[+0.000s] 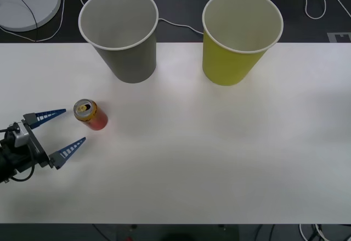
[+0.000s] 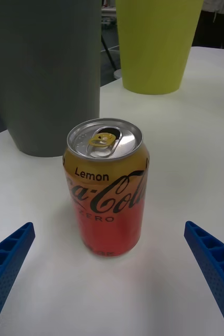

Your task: Put the can into the green bin and the plastic bottle into the gray bin

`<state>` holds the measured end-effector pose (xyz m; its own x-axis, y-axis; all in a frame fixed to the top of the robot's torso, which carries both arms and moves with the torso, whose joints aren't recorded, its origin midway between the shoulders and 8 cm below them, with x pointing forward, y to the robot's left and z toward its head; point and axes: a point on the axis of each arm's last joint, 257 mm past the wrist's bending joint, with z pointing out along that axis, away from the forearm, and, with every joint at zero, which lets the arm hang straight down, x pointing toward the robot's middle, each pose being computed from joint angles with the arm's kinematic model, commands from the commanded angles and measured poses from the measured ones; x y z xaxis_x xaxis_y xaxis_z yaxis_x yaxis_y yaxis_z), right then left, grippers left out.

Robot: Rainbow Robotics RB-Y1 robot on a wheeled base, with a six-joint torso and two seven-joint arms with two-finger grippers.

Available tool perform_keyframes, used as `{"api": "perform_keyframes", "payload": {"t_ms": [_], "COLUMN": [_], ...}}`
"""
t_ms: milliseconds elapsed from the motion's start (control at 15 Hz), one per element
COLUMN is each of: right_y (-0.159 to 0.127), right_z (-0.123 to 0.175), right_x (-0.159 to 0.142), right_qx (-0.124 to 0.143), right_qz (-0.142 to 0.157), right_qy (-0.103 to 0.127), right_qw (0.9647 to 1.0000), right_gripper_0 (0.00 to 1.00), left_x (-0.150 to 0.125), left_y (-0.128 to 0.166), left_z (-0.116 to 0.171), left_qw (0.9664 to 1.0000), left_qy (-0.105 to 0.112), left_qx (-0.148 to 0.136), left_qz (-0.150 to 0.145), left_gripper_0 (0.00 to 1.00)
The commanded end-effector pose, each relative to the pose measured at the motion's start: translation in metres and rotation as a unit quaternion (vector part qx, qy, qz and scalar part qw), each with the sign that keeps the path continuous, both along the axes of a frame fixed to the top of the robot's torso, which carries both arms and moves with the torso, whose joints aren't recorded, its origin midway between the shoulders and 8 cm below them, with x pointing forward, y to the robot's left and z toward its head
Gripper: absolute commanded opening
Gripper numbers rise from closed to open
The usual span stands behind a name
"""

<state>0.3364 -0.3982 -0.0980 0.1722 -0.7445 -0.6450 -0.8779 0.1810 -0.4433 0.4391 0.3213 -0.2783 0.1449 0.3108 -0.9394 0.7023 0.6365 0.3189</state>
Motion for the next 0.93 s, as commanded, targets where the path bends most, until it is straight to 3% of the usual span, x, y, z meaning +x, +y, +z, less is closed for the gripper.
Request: {"api": "perform_keyframes", "payload": {"t_ms": [67,933], "right_y": [0.000,0.000], "right_z": [0.000,0.000], "right_x": [0.000,0.000], "right_qx": [0.000,0.000], "right_qz": [0.000,0.000], "right_qy": [0.000,0.000], "right_qw": [1.0000,1.0000], "right_gripper_0": [1.00,1.00], "left_x": [0.009,0.039], "left_y": [-0.010,-0.060], "left_z": [-0.002,-0.009], "left_qw": [0.9999,0.9993], "left_qy": [-0.002,-0.002], "left_qx": [-0.011,-0.033], "left_qz": [0.009,0.017], "left_gripper_0": [1.00,1.00]}}
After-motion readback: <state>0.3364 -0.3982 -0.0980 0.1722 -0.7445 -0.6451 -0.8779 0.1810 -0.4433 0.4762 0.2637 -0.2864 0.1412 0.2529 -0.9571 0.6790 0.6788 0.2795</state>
